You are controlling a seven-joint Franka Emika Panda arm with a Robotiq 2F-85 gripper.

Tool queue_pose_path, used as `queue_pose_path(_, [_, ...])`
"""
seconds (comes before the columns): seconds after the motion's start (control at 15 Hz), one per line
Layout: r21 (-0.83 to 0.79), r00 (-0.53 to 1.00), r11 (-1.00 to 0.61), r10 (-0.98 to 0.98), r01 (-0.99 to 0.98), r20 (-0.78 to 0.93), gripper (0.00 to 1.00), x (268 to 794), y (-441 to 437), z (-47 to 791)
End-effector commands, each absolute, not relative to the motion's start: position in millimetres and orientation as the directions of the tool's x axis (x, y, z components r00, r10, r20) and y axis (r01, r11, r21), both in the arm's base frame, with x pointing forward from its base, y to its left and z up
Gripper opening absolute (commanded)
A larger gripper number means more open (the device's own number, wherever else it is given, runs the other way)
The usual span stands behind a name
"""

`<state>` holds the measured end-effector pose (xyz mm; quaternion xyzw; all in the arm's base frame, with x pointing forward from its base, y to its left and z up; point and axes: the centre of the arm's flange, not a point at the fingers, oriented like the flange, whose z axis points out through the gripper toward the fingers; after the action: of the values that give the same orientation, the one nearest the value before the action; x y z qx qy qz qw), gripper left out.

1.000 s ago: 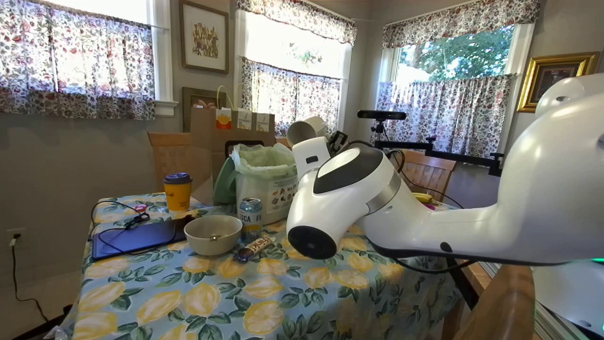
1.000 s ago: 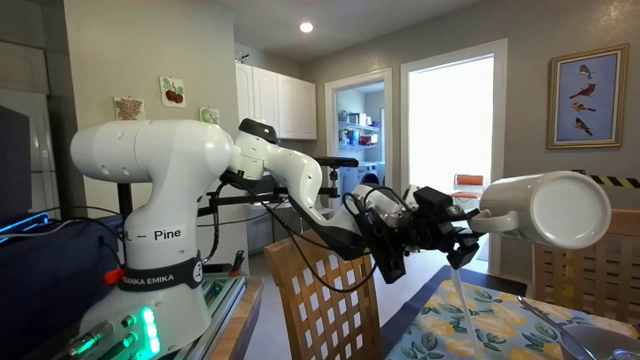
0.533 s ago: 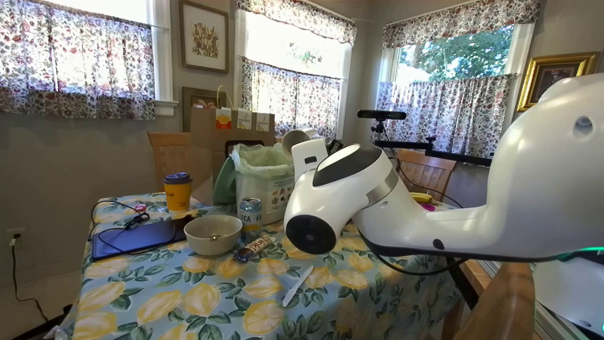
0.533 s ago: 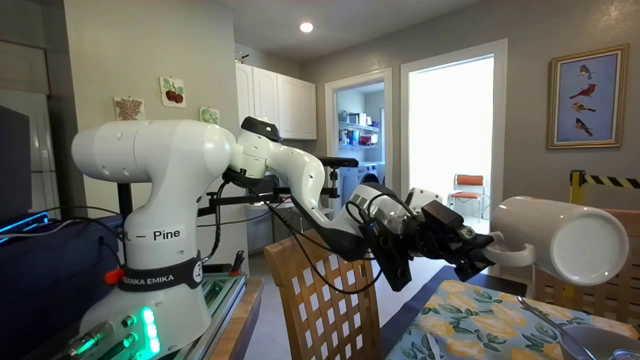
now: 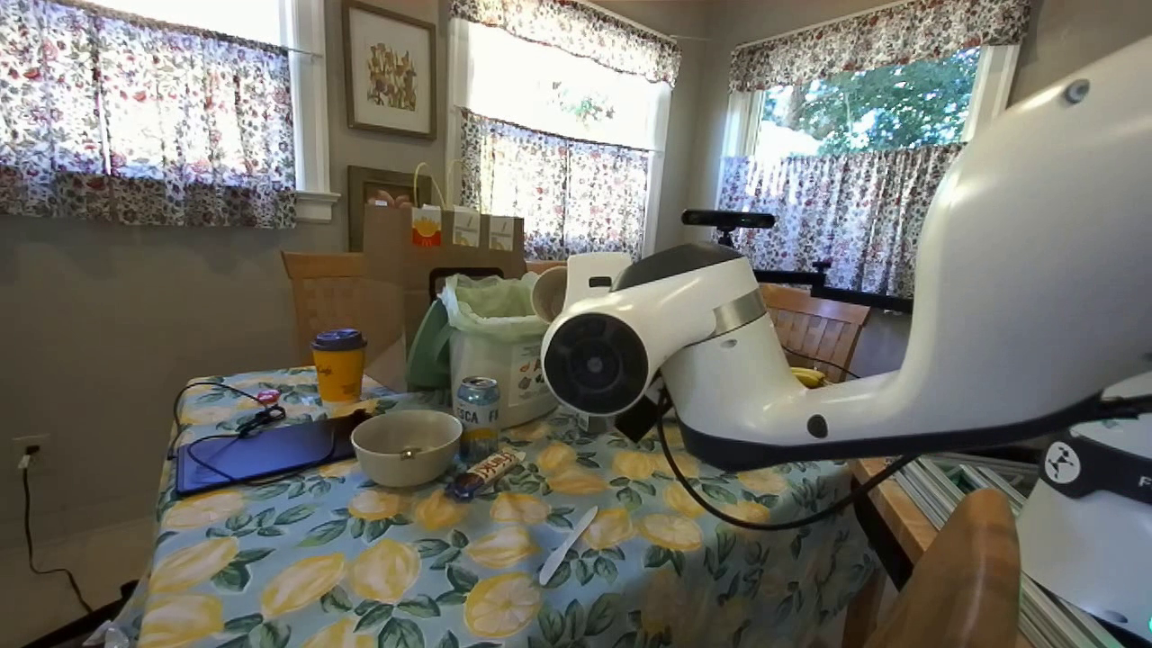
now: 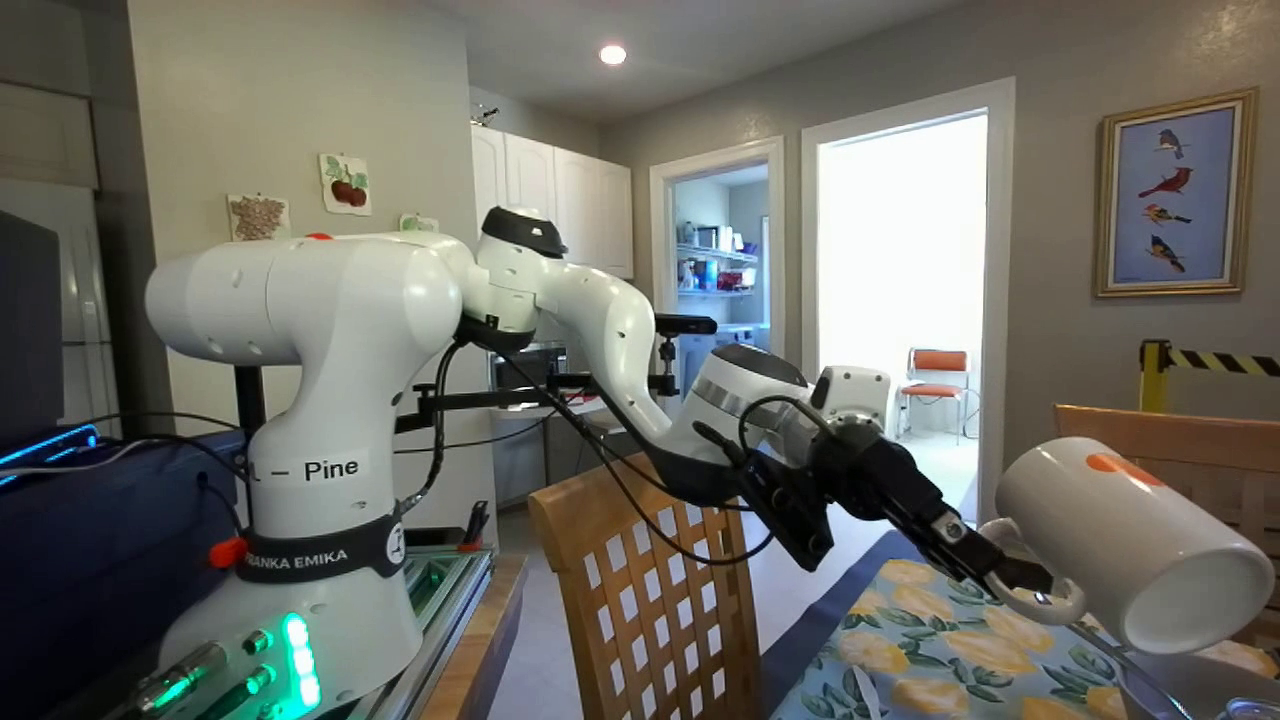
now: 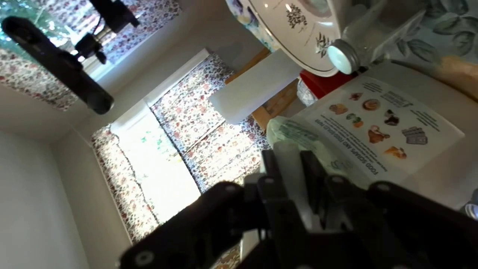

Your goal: Turn the white and orange mug upside down to take the white knife out.

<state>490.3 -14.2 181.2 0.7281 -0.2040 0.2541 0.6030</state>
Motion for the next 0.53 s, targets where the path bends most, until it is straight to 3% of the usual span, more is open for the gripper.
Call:
queue_pose_path(0.0, [0.675,0.733,-0.33,-0.088,-0.66,0.674,0.05,480.3,-16.7,203.7])
queue_pose_path(0.47, [0.544,0.72,-0.531,-0.2,-0.65,0.665,0.05,469.7,-13.2,226.6])
